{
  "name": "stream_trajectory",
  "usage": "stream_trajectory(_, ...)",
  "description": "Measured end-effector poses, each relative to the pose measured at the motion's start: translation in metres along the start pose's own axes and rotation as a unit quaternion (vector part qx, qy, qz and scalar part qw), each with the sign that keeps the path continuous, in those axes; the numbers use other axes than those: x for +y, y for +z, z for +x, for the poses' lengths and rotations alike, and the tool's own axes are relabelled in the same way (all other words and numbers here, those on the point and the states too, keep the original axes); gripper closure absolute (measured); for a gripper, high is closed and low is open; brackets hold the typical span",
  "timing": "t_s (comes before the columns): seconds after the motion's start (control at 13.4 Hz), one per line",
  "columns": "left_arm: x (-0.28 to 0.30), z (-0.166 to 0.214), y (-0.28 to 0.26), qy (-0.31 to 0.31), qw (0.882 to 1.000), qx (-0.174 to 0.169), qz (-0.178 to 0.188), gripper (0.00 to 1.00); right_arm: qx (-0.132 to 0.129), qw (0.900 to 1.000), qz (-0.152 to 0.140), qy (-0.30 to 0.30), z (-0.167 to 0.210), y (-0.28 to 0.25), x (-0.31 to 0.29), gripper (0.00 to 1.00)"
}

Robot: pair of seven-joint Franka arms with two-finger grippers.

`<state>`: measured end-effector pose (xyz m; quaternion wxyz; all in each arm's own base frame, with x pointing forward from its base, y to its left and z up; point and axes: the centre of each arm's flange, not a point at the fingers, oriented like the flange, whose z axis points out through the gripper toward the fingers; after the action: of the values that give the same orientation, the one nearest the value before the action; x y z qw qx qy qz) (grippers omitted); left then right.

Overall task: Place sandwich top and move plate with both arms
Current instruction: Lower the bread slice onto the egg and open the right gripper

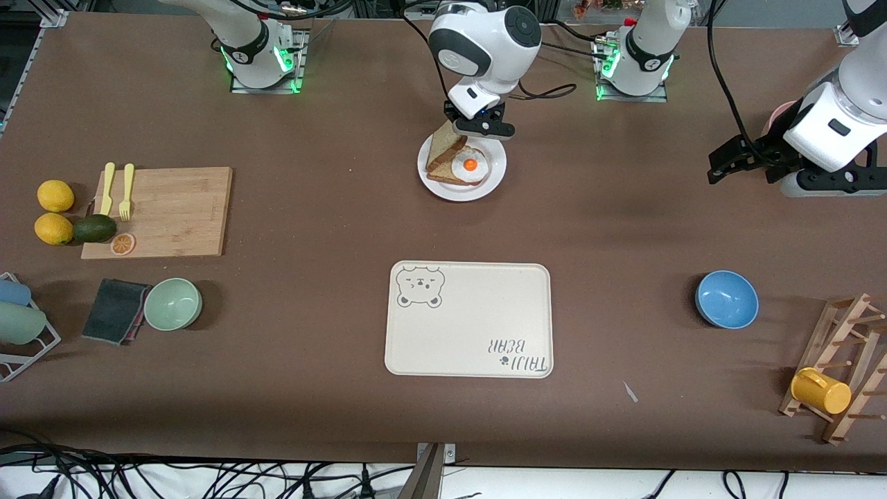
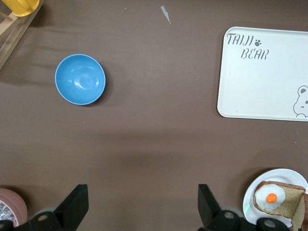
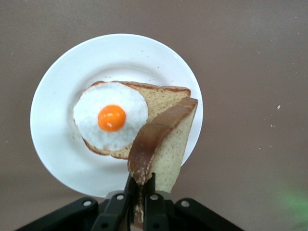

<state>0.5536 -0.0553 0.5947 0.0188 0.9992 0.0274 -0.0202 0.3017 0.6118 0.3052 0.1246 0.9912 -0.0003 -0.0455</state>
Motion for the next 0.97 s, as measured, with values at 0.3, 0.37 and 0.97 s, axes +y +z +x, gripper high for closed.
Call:
stream_trajectory(0.3, 0.0, 0.0, 0.0, 0.0, 1.0, 0.0, 0.0, 0.0, -0.004, 1.0, -0.002, 0.003, 0.001, 0.009, -0.003, 0.78)
stream_trajectory(0.37, 0.0, 0.0, 0.0, 0.0, 1.0, 0.0, 0.0, 0.0, -0.005, 1.0, 0.0, 0.006, 0.004, 0.01, -0.005, 0.7)
stream_trajectory(0.97, 0.0, 0.0, 0.0, 0.0, 1.0, 0.0, 0.0, 0.0, -0.003, 0.999, 0.026, 0.029, 0.032, -0.015, 0.003, 0.0)
